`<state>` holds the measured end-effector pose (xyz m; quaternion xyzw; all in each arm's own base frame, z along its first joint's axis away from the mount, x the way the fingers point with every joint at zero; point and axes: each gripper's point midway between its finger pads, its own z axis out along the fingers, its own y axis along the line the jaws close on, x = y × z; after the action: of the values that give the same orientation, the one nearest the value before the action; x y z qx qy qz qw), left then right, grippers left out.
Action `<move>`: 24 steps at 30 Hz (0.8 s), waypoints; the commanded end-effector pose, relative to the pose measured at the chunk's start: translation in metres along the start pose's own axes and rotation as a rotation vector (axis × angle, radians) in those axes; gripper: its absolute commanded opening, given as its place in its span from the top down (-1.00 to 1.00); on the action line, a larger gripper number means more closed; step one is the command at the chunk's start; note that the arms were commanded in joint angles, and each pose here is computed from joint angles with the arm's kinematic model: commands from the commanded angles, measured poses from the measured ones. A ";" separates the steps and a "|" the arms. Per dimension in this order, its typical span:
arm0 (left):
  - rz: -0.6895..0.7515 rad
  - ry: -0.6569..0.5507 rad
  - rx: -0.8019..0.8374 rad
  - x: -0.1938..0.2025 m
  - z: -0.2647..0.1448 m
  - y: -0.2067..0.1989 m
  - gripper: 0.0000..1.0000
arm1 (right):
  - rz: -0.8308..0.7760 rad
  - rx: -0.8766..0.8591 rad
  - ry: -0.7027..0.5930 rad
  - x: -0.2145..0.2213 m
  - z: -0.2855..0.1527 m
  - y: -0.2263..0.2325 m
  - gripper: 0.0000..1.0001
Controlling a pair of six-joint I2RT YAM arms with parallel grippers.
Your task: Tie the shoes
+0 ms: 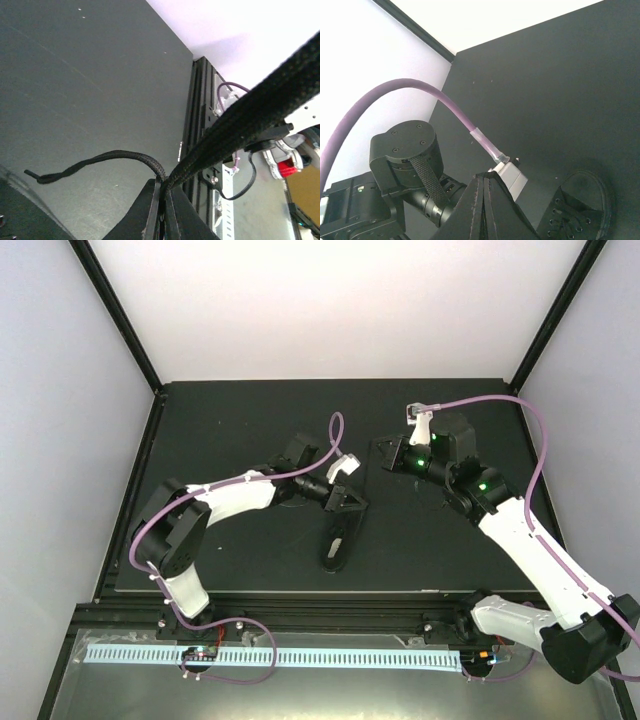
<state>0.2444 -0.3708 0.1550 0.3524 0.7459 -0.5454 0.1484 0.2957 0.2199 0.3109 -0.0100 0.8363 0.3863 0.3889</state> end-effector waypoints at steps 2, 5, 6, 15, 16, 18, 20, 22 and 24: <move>0.088 -0.054 -0.076 -0.028 -0.015 -0.016 0.97 | -0.013 0.009 0.008 0.002 0.008 -0.006 0.97; 0.075 -0.053 -0.110 -0.031 -0.021 -0.018 0.97 | -0.021 0.027 0.040 0.012 0.019 -0.015 0.97; 0.068 -0.053 -0.124 -0.031 -0.023 -0.018 0.97 | -0.021 0.035 0.053 0.016 0.023 -0.020 0.97; -0.021 -0.063 -0.208 -0.027 -0.039 -0.016 0.97 | -0.068 0.079 0.134 0.044 0.051 -0.050 0.07; -0.037 -0.065 -0.212 -0.027 -0.040 -0.016 0.97 | -0.095 0.073 0.122 0.044 0.050 -0.050 -0.22; -0.072 -0.068 -0.216 -0.026 -0.042 -0.014 0.97 | -0.149 0.066 0.089 0.045 0.045 -0.052 -0.58; -0.088 -0.070 -0.218 -0.026 -0.044 -0.014 0.97 | -0.190 0.062 0.068 0.049 0.039 -0.056 -0.78; -0.105 -0.067 -0.221 -0.025 -0.046 -0.014 0.97 | -0.231 0.013 0.067 0.059 0.035 -0.053 -0.84; -0.124 -0.065 -0.216 -0.025 -0.047 -0.012 0.97 | -0.279 -0.113 0.077 0.073 0.031 -0.038 -0.85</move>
<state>0.2558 -0.3425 0.1748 0.2865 0.8153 -0.4742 0.1681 0.2919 0.2200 0.2076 -0.0807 0.8715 0.3257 0.3575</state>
